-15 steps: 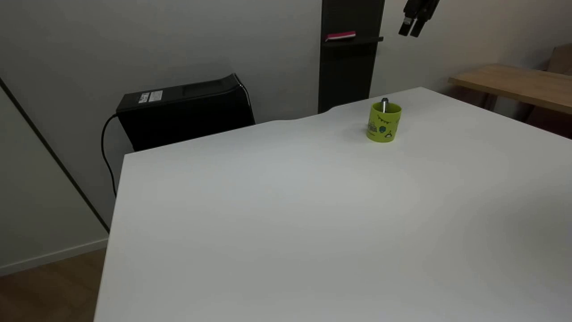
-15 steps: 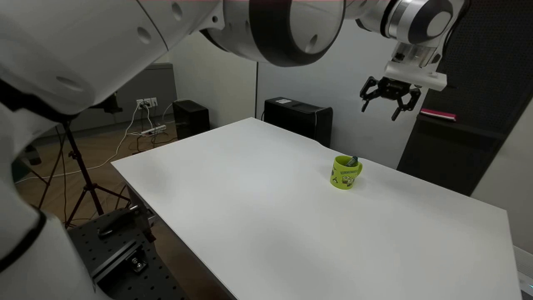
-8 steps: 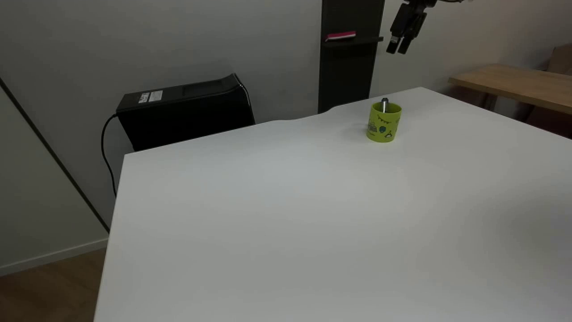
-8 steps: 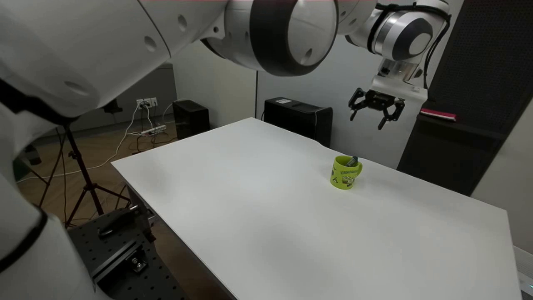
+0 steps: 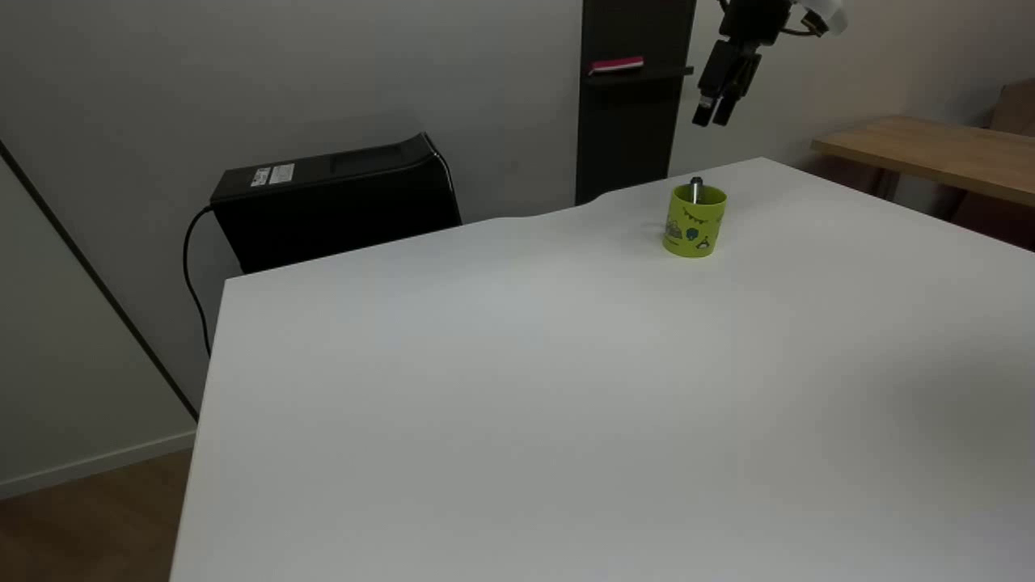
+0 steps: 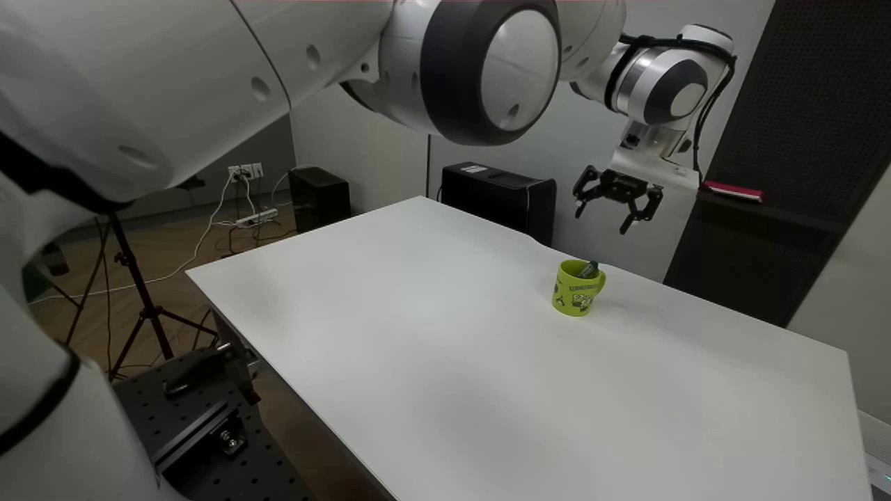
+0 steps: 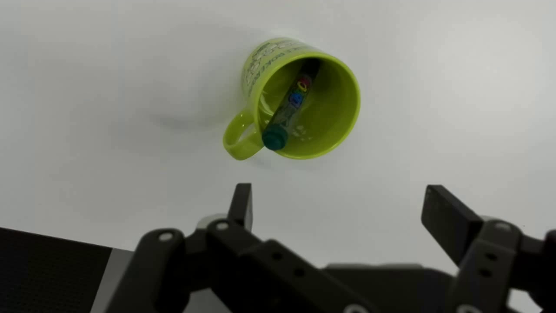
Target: Take the marker from the cup and put it on the table
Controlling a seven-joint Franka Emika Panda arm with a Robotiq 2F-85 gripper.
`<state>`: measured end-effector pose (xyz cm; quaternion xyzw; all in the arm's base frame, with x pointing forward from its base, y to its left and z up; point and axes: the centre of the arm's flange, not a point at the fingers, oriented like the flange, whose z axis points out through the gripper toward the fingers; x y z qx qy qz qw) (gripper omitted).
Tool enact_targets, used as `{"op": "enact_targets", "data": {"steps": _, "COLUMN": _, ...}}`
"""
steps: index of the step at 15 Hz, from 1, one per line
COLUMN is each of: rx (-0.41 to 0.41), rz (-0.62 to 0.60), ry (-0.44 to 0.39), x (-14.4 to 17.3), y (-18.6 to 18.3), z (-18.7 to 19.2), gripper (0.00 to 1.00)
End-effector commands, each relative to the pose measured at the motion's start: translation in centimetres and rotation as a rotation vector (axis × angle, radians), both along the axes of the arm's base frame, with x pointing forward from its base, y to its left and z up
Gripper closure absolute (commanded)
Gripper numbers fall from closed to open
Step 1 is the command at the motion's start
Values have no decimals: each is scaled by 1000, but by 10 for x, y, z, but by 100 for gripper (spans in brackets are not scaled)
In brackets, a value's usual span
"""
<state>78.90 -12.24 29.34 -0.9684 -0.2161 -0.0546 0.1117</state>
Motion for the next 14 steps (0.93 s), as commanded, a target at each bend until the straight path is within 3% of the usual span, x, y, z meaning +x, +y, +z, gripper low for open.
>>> {"op": "enact_targets", "data": {"steps": 1, "rx": -12, "rz": -9, "ry": 16, "x": 3, "y": -3, "z": -10, "gripper": 0}}
{"op": "enact_targets", "data": {"steps": 14, "rx": 10, "rz": -7, "ry": 26, "x": 7, "y": -1, "z": -56, "gripper": 0}}
